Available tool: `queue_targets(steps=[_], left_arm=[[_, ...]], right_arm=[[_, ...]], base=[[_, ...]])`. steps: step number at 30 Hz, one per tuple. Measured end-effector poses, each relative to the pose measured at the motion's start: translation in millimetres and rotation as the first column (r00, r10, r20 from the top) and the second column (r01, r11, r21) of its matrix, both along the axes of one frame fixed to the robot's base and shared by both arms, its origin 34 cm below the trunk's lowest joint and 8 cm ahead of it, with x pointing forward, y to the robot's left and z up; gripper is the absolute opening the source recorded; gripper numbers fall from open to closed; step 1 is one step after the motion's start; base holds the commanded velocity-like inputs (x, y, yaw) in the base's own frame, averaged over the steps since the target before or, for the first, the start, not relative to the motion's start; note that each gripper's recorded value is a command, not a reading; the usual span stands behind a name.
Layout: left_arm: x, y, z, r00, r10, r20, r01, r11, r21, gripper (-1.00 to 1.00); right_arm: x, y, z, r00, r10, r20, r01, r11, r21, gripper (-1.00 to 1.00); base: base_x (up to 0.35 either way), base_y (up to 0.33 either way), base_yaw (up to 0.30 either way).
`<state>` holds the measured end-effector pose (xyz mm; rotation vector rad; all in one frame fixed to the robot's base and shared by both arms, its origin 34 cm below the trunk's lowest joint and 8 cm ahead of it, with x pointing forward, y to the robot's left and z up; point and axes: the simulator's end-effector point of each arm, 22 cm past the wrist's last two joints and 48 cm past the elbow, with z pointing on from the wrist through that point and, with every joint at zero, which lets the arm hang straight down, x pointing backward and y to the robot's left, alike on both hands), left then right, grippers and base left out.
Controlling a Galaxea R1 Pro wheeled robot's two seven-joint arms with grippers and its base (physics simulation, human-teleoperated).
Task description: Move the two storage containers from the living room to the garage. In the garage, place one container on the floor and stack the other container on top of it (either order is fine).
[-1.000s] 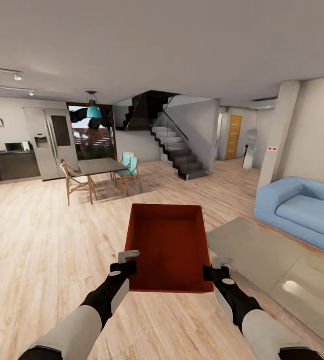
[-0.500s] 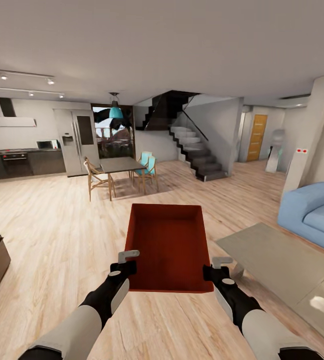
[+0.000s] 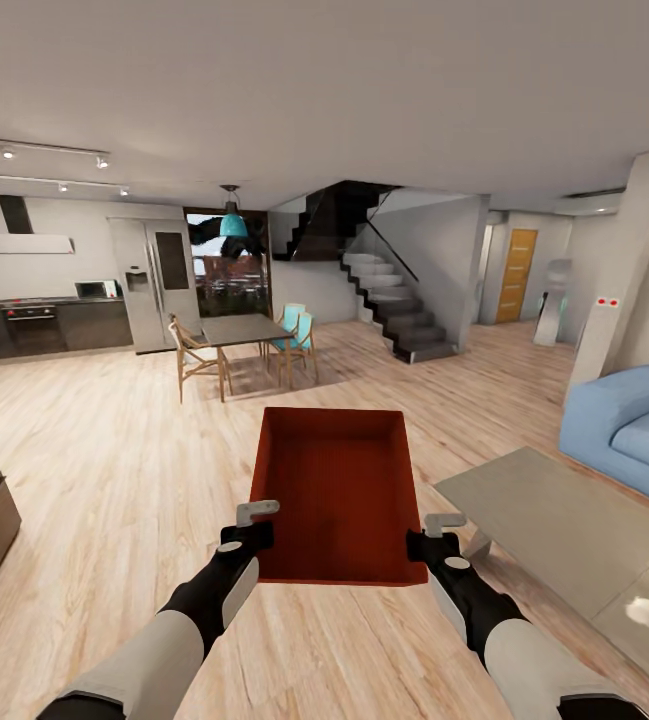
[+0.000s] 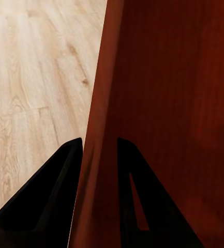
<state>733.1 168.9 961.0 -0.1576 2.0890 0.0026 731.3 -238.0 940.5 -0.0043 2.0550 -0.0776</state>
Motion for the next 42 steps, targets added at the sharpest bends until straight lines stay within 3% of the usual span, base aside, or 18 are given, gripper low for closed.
queue_targets(steps=[42], left_arm=[[0.2, 1.5, -0.3, 1.000, -0.003, -0.001, 0.003, 1.000, 0.000, -1.00]], right_arm=[[-0.3, 1.9, -0.2, 1.000, 0.000, 0.000, 0.000, 1.000, 0.001, -1.00]], base=[[0.318, 0.000, 0.000]])
